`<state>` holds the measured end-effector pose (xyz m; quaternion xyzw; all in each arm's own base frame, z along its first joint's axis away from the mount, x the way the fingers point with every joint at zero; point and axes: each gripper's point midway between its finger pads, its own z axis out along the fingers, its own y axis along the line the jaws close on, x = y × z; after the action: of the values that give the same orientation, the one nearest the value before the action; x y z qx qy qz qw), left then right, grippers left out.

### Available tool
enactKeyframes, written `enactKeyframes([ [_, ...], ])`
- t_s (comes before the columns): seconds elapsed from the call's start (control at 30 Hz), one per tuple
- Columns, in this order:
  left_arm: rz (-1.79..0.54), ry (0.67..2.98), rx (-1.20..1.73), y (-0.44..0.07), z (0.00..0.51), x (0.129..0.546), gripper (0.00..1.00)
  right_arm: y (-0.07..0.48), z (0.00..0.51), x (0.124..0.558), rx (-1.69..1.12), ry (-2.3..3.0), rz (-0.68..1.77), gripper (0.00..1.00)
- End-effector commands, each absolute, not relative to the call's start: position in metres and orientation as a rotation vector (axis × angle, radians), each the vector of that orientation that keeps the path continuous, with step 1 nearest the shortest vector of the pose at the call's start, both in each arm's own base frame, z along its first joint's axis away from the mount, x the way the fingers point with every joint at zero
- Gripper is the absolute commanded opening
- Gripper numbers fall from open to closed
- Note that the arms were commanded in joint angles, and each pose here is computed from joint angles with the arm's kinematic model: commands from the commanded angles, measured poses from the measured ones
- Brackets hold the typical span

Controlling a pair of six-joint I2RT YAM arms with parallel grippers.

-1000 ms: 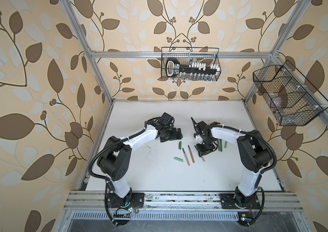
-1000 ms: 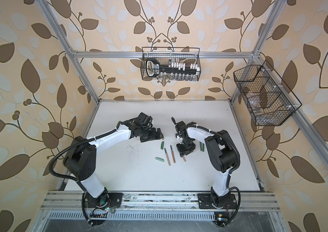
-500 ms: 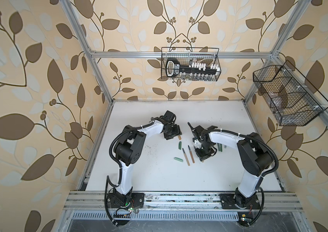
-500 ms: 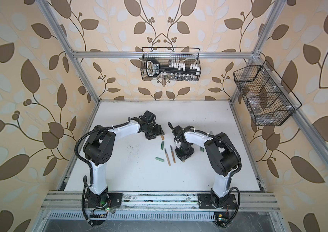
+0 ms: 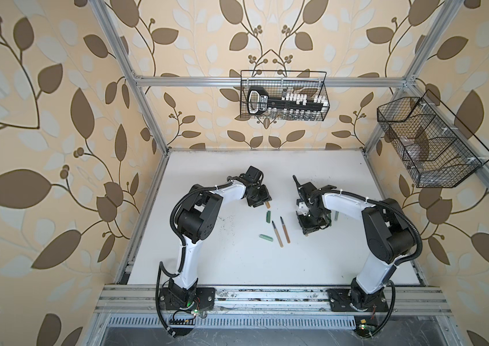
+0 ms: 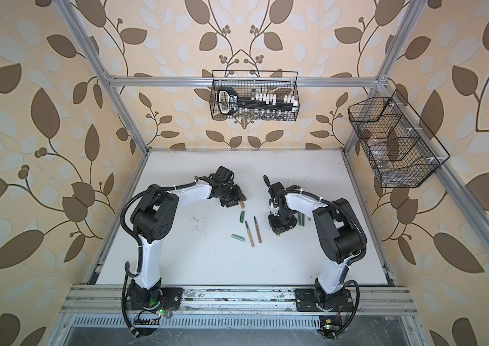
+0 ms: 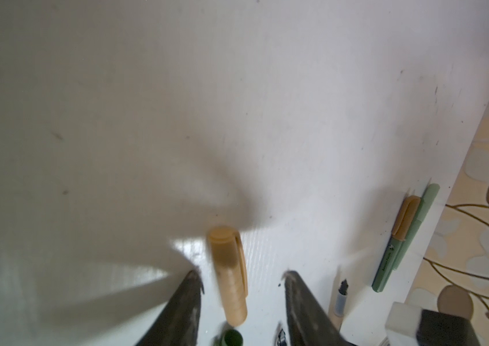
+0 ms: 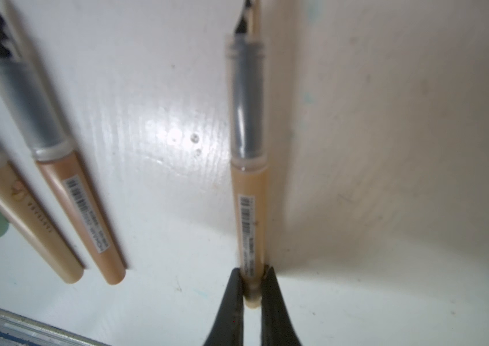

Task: Insert the pens into the pen caps
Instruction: 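Grasp the tan cap with the left gripper while the right holds the pen upright, then bring the tan cap and the pen nib toward each other with both grippers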

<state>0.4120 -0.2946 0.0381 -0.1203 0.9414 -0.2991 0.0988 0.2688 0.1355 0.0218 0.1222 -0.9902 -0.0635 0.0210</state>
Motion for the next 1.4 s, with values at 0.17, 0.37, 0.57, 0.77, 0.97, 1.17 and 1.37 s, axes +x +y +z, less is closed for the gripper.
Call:
enactKeyframes([
  [0.17, -0.643, 2.896, -0.423, -0.271, 0.009, 0.410, 0.38, 0.163, 0.067, 0.289, 0.561, -3.204, -0.419, 0.04],
  [0.37, -0.414, 2.977, -0.399, -0.255, 0.002, 0.402, 0.37, 0.161, 0.082, 0.295, 0.551, -3.248, -0.453, 0.04],
  [0.57, -0.357, 3.026, -0.394, -0.257, -0.008, 0.392, 0.32, 0.161, 0.099, 0.303, 0.526, -3.298, -0.531, 0.04],
  [0.77, -0.365, 3.045, -0.368, -0.270, -0.012, 0.384, 0.37, 0.161, 0.104, 0.305, 0.526, -3.308, -0.559, 0.04],
  [0.97, -0.326, 3.074, -0.391, -0.274, -0.021, 0.375, 0.34, 0.163, 0.108, 0.305, 0.533, -3.318, -0.577, 0.04],
  [1.17, -0.229, 3.106, -0.393, -0.266, -0.028, 0.363, 0.29, 0.162, 0.110, 0.304, 0.535, -3.319, -0.580, 0.04],
  [1.37, -0.206, 3.117, -0.423, -0.262, -0.038, 0.356, 0.23, 0.164, 0.110, 0.303, 0.528, -3.317, -0.599, 0.03],
])
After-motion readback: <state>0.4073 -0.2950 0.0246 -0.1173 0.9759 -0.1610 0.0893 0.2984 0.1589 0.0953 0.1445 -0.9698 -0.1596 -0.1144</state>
